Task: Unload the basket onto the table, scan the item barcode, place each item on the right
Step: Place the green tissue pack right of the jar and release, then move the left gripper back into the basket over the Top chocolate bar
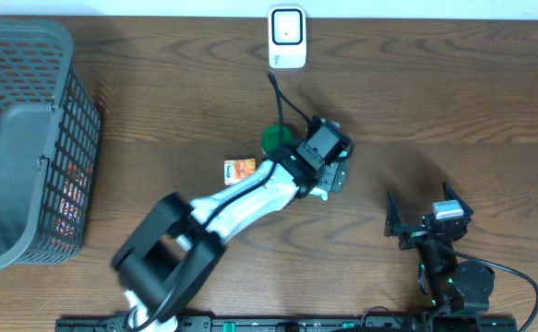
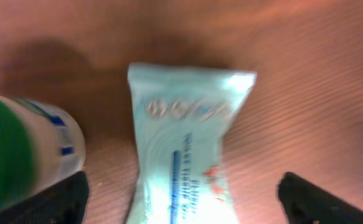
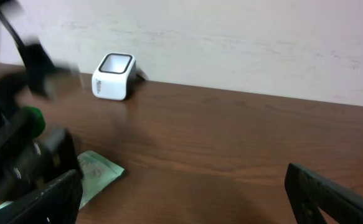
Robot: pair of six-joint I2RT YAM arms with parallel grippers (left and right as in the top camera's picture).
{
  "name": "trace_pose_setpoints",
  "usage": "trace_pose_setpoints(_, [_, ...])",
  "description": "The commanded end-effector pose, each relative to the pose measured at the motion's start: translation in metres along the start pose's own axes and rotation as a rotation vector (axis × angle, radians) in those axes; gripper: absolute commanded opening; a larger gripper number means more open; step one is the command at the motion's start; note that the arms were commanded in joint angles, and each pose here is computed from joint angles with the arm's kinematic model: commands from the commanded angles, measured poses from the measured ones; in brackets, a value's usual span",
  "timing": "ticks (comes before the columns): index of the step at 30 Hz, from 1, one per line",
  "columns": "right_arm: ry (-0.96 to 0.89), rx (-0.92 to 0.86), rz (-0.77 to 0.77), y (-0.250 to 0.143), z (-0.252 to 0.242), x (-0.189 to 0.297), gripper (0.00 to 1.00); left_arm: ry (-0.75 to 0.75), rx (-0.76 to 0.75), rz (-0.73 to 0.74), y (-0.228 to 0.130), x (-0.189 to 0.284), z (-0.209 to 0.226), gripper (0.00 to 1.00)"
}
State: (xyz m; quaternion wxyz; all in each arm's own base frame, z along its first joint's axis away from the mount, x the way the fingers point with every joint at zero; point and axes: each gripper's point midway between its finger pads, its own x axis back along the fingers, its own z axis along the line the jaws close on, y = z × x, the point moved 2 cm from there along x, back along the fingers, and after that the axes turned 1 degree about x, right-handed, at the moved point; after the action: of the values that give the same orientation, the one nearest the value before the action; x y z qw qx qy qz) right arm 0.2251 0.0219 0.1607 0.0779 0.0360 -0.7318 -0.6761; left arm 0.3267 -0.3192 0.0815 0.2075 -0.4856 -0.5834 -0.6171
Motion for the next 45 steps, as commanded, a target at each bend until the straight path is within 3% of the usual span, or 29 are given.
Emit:
trace_pose_setpoints(1, [0.011,-0.012,0.002,-0.001,0.002,0.000,0.99,-0.156,0.019,-0.246,0.073,0.095,-0.030,0.98])
trace_pose_setpoints(4, [0.011,-0.012,0.002,-0.001,0.002,0.000,0.99,-0.250,-0.007,-0.392,0.100,0.166,-0.039,0.98])
trace_pose_setpoints(6, [0.011,-0.012,0.002,-0.001,0.002,0.000,0.99,-0.266,-0.158,-0.568,0.115,0.237,-0.036,0.98])
trace_pose_setpoints(9, [0.011,-0.012,0.002,-0.001,0.002,0.000,0.99,-0.095,-0.284,-0.770,0.123,0.312,-0.002,0.98])
trace_pose_setpoints(12, [0.011,-0.012,0.002,-0.001,0.002,0.000,0.99,0.206,-0.087,-0.967,0.126,0.390,0.070,0.98])
trace_pose_setpoints(16, [0.011,-0.012,0.002,-0.001,0.002,0.000,0.99,0.601,0.236,-1.124,0.088,0.481,0.170,0.98])
trace_pose_setpoints(22, [0.011,-0.012,0.002,-0.001,0.002,0.000,0.99,0.863,0.536,-1.248,0.007,0.560,0.236,0.98])
trace_pose_setpoints(26, [0.011,-0.012,0.002,-0.001,0.002,0.000,0.99,0.953,0.598,-1.280,-0.014,0.578,0.247,0.98])
trace_pose_setpoints(32, [0.011,-0.012,0.002,-0.001,0.002,0.000,0.99,1.024,0.581,-1.182,0.000,0.556,0.259,0.98])
trace_pose_setpoints(40, [0.011,-0.012,0.002,-0.001,0.002,0.000,0.99,1.211,0.548,-0.856,0.027,0.486,0.309,0.98])
trace_pose_setpoints(45, [0.011,-0.012,0.002,-0.001,0.002,0.000,0.99,1.252,0.610,-0.635,0.017,0.439,0.364,0.98])
